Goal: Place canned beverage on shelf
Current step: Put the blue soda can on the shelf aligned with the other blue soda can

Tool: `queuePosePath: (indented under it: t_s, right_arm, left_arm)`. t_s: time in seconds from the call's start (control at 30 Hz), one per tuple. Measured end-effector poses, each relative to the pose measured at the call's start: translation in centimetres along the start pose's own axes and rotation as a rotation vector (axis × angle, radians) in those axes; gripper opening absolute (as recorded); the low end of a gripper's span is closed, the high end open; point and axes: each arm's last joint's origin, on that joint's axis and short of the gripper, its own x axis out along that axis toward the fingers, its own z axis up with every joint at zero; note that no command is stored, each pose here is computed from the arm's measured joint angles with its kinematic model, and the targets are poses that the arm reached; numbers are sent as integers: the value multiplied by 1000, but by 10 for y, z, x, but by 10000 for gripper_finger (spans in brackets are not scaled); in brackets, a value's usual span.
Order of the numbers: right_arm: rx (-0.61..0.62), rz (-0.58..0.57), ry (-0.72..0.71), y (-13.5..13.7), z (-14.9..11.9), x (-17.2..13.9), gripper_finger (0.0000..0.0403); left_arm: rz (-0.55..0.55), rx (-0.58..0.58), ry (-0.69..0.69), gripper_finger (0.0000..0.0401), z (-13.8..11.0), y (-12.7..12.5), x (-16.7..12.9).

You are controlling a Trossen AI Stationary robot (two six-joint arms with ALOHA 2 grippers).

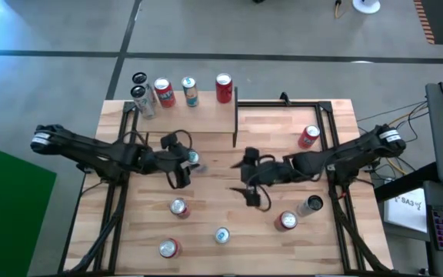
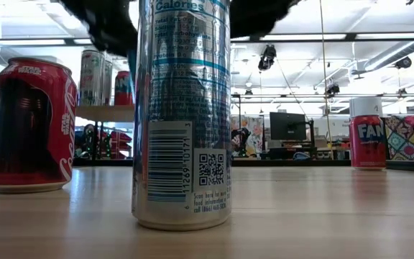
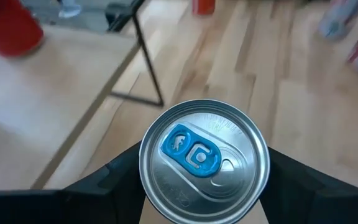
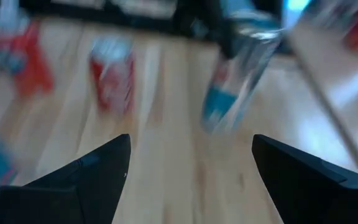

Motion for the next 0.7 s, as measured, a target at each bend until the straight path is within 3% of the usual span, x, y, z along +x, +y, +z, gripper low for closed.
queuePosePath:
  t_s: [0.23,0.33,0.7]
  right_arm:
    - [112,-98,-239,-32,-7,20,325]
    - [146,-56,-291,-40,-7,30,325]
    - [118,-37,-147,-44,-4,74,325]
  left_arm:
    - [-57,-154,-114,232,26,-7,-13]
    - [-61,-167,-122,232,29,-11,-9]
    - [-36,-157,-147,233,38,-13,-8]
